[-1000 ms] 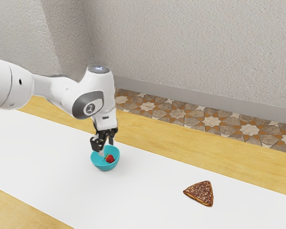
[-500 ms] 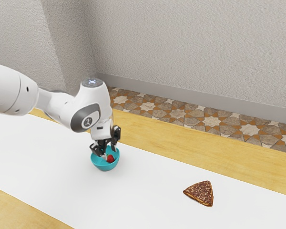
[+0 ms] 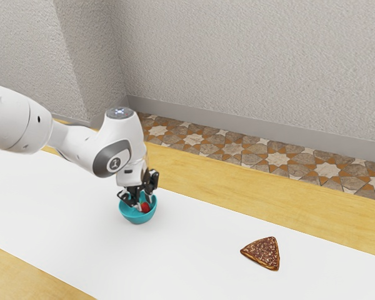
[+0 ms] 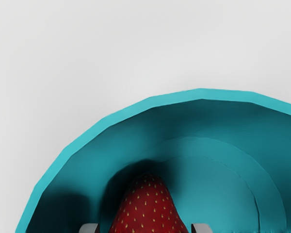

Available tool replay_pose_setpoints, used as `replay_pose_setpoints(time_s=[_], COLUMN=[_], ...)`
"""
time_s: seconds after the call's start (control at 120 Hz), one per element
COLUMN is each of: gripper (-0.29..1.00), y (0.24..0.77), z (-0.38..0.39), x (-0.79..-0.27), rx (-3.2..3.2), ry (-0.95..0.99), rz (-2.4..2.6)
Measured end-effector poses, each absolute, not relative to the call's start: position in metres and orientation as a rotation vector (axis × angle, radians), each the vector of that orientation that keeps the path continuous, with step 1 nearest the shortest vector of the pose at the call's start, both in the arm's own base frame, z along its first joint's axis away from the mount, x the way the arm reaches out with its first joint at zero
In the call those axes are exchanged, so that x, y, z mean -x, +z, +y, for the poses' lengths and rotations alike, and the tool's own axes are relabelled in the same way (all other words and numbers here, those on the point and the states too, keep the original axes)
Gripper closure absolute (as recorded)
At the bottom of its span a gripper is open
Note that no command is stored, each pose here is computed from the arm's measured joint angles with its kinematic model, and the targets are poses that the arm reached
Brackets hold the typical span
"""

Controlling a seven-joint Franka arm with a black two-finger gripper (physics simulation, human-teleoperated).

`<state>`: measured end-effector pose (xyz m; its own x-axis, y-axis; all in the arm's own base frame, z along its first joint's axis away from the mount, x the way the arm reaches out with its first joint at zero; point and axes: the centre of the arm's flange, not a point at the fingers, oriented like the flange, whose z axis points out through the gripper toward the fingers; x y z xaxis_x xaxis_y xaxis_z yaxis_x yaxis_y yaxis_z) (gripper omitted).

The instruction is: Take strawberry from the bowl

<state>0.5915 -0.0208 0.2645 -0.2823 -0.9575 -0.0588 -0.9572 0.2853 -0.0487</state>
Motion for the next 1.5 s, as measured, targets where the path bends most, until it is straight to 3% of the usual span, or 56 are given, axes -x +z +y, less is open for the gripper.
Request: replay_pose_setpoints(time_s=[0.533, 0.708, 0.8, 0.95, 1.142, 1.375, 1.5], gripper=[0.51, 0.65, 0.72, 0.78, 0.79, 0.35, 0.20], y=[0.254, 0.256, 0.283, 0.352, 0.339, 0.351, 0.377], z=[-0.018, -0.014, -0.017, -0.079, -0.193, -0.215, -0.233], x=[-0.587, -0.588, -0.586, -0.573, -0.558, -0.557, -0.547], rx=[1.782, 1.781, 1.749, 1.576, 1.405, 1.459, 1.504], ry=[0.011, 0.000, -0.031, -0.113, -0.191, -0.242, -0.284], rz=[2.514, 2.509, 2.483, 2.487, 2.650, 2.643, 2.598])
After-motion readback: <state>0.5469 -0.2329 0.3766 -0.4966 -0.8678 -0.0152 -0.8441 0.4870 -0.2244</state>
